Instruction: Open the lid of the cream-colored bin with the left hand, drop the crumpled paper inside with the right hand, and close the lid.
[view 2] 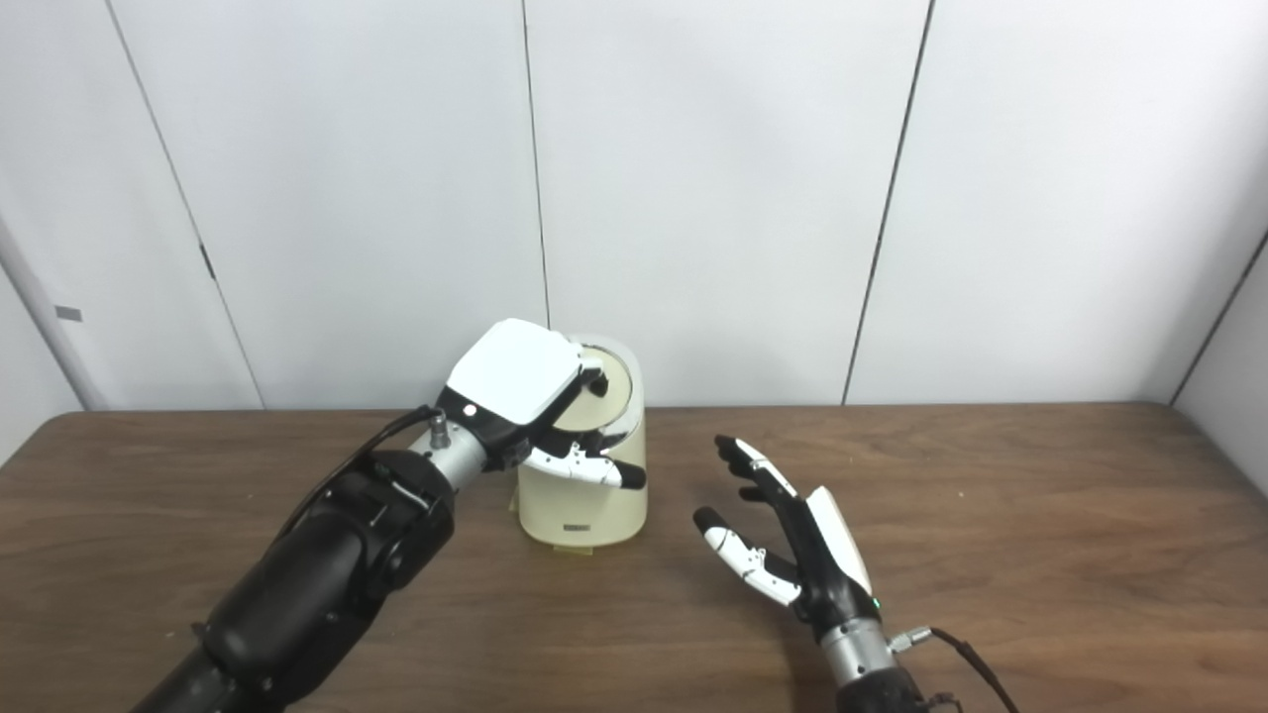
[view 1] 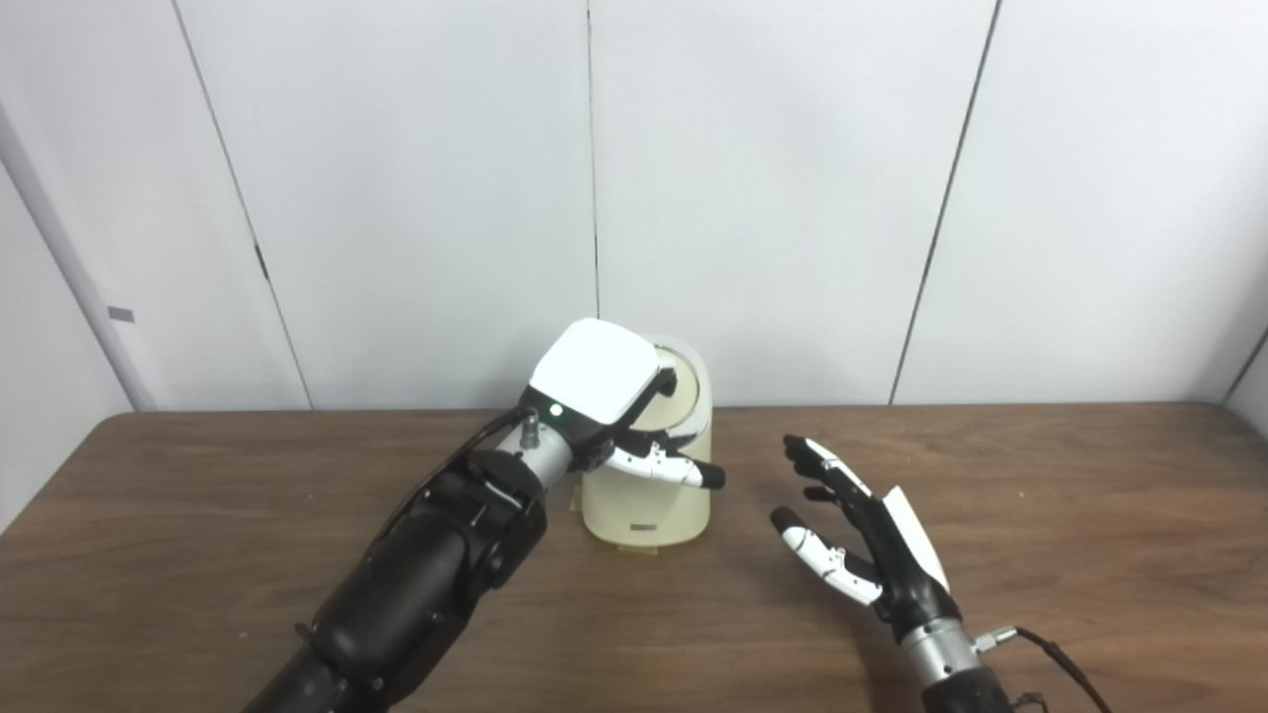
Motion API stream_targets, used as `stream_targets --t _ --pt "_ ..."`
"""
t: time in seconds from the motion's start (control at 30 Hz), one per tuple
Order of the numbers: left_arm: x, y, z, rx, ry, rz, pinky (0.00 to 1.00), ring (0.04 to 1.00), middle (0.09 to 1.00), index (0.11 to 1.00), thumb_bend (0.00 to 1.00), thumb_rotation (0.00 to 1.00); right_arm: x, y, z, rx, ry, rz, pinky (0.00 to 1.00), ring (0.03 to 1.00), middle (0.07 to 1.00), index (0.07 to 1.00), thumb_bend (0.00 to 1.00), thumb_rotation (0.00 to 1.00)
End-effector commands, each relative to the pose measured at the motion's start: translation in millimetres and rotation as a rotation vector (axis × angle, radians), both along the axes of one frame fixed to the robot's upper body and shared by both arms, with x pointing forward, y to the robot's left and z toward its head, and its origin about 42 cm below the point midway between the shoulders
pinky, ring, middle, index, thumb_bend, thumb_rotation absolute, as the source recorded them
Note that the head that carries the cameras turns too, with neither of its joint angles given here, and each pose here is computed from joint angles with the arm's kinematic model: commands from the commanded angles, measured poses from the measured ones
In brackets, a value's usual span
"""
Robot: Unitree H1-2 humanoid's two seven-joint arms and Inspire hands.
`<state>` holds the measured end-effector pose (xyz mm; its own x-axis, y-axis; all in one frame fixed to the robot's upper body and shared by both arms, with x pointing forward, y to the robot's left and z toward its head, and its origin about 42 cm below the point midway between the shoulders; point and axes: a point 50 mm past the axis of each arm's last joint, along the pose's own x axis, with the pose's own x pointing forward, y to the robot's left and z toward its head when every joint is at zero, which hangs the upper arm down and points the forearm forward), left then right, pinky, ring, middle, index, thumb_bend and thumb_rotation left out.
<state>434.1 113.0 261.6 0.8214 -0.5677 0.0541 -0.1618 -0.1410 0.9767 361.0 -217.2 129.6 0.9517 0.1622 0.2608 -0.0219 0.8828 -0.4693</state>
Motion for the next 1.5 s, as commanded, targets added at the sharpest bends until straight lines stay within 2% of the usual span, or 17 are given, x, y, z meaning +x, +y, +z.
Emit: stream_targets --t 0.0,0.33,0.43,0.53,0.6,0.7,0.77,0.83,0.97,1.13,1.37,1.47 --pt "-12 7 -63 0.106 0.228 -0.008 0.71 0.748 0.690 0.669 0.87 1.00 5 1 17 0.018 -0.069 0.006 0.79 0.869 0.876 0.874 0.24 0.66" --pt "-11 10 -56 0.120 0.212 0.002 0.74 0.772 0.711 0.689 0.87 1.00 7 2 16 0.012 -0.074 0.006 0.79 0.866 0.873 0.871 0.24 0.65" --pt "-11 9 -48 0.117 0.132 0.000 0.72 0.761 0.721 0.687 0.83 1.00 6 2 17 0.012 -0.075 0.007 0.79 0.868 0.873 0.873 0.24 0.65" --pt "-7 8 -31 0.056 0.050 0.021 0.72 0.754 0.717 0.684 0.74 1.00 7 3 16 0.014 -0.072 0.004 0.79 0.866 0.871 0.870 0.24 0.64" --pt "-4 9 -18 0.008 0.011 0.037 0.75 0.776 0.748 0.729 0.75 1.00 7 3 16 0.018 -0.068 0.002 0.79 0.865 0.872 0.870 0.24 0.62" --pt "4 13 2 -0.056 -0.044 0.051 0.87 0.895 0.880 0.872 0.76 0.98 7 4 16 0.016 -0.058 -0.001 0.79 0.869 0.877 0.875 0.24 0.61" --pt "11 15 15 -0.073 -0.059 0.073 0.96 0.969 0.947 0.936 0.77 0.96 8 4 16 0.014 -0.054 -0.006 0.79 0.869 0.877 0.874 0.25 0.59" --pt "17 16 26 -0.084 -0.083 0.098 0.99 0.994 0.980 0.963 0.79 0.97 8 5 16 0.008 -0.055 -0.006 0.79 0.867 0.876 0.874 0.24 0.58" --pt "28 16 46 -0.113 -0.183 0.144 1.00 1.000 0.995 0.973 0.80 0.95 8 5 16 0.010 -0.062 -0.005 0.78 0.865 0.876 0.873 0.24 0.55" --pt "34 14 68 -0.119 -0.254 0.192 1.00 1.000 1.000 0.978 0.81 0.94 9 6 16 0.009 -0.060 -0.010 0.79 0.867 0.877 0.874 0.24 0.54" --pt "33 16 83 -0.136 -0.296 0.197 1.00 0.999 0.974 0.949 0.82 0.95 10 6 15 0.008 -0.064 -0.011 0.78 0.864 0.875 0.873 0.25 0.55" --pt "31 17 81 -0.139 -0.302 0.193 1.00 0.987 0.957 0.930 0.83 0.95 10 6 16 0.002 -0.068 -0.010 0.78 0.865 0.876 0.874 0.25 0.55"
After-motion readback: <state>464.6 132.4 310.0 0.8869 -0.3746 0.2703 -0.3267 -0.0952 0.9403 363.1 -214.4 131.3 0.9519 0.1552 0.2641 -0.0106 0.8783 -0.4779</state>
